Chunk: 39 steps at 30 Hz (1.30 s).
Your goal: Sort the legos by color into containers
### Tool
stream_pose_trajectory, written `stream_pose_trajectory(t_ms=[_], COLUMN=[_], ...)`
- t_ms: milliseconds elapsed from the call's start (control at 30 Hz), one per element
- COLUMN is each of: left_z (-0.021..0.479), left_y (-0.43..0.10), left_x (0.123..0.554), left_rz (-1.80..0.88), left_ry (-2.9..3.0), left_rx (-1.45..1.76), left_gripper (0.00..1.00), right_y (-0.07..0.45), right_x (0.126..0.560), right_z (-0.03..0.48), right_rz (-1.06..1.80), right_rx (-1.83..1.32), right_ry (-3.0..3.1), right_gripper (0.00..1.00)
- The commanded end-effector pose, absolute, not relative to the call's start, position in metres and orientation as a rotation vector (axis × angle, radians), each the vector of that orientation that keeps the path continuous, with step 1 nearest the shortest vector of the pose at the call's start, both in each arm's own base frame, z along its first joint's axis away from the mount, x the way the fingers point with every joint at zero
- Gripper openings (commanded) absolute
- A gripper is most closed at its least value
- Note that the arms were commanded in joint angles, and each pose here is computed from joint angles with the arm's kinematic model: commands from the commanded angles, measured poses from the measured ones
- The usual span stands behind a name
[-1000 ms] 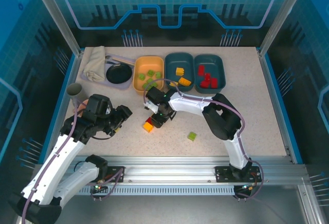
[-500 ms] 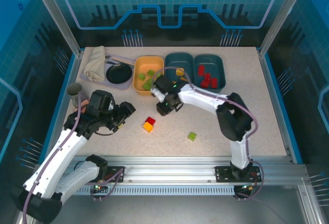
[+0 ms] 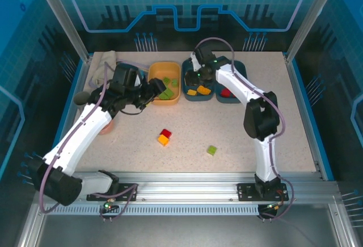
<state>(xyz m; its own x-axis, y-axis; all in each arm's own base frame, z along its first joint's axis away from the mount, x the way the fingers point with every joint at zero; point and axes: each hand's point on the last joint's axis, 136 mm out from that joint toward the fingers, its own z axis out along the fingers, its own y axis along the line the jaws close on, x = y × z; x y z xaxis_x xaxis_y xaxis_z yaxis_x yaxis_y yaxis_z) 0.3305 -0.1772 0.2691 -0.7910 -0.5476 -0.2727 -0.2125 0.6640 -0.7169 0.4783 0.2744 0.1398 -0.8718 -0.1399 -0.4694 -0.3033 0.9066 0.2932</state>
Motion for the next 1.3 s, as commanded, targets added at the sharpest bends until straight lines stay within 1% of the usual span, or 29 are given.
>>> stream_pose_trajectory(t_ms=[0, 200, 300, 333, 433, 500, 700, 800, 933, 1100, 1267], left_z=[0.283, 0.279, 0.274, 0.273, 0.272, 0.272, 0.270, 0.269, 0.266, 0.254, 0.234], left_y=[-0.192, -0.206, -0.206, -0.205, -0.205, -0.204, -0.198, -0.192, -0.183, -0.176, -0.191], left_x=[0.350, 0.359, 0.357, 0.355, 0.353, 0.352, 0.343, 0.335, 0.320, 0.298, 0.276], left_rz=[-0.969, -0.969, -0.964, -0.962, -0.960, -0.960, -0.934, -0.900, -0.860, -0.801, -0.784], left_ry=[2.373, 2.398, 2.412, 2.415, 2.420, 2.421, 2.437, 2.452, 2.471, 2.530, 2.623], left_rx=[-0.501, -0.473, -0.481, -0.484, -0.490, -0.493, -0.504, -0.506, -0.487, -0.417, -0.287], left_gripper=[0.75, 0.75, 0.75, 0.75, 0.75, 0.75, 0.75, 0.75, 0.75, 0.75, 0.74], right_y=[0.275, 0.276, 0.273, 0.272, 0.272, 0.272, 0.274, 0.275, 0.278, 0.281, 0.272], right_x=[0.492, 0.518, 0.521, 0.522, 0.523, 0.524, 0.517, 0.503, 0.472, 0.423, 0.359], right_z=[0.118, 0.084, 0.078, 0.078, 0.089, 0.101, 0.163, 0.198, 0.220, 0.236, 0.228], right_rz=[0.564, 0.615, 0.608, 0.610, 0.613, 0.613, 0.612, 0.587, 0.566, 0.582, 0.533], right_rx=[-0.230, -0.150, -0.133, -0.126, -0.135, -0.146, -0.212, -0.262, -0.298, -0.326, -0.381], right_ry=[2.701, 2.771, 2.789, 2.790, 2.762, 2.739, 2.622, 2.556, 2.513, 2.450, 2.447], right_gripper=[0.32, 0.33, 0.40, 0.44, 0.54, 0.58, 0.59, 0.58, 0.58, 0.58, 0.58])
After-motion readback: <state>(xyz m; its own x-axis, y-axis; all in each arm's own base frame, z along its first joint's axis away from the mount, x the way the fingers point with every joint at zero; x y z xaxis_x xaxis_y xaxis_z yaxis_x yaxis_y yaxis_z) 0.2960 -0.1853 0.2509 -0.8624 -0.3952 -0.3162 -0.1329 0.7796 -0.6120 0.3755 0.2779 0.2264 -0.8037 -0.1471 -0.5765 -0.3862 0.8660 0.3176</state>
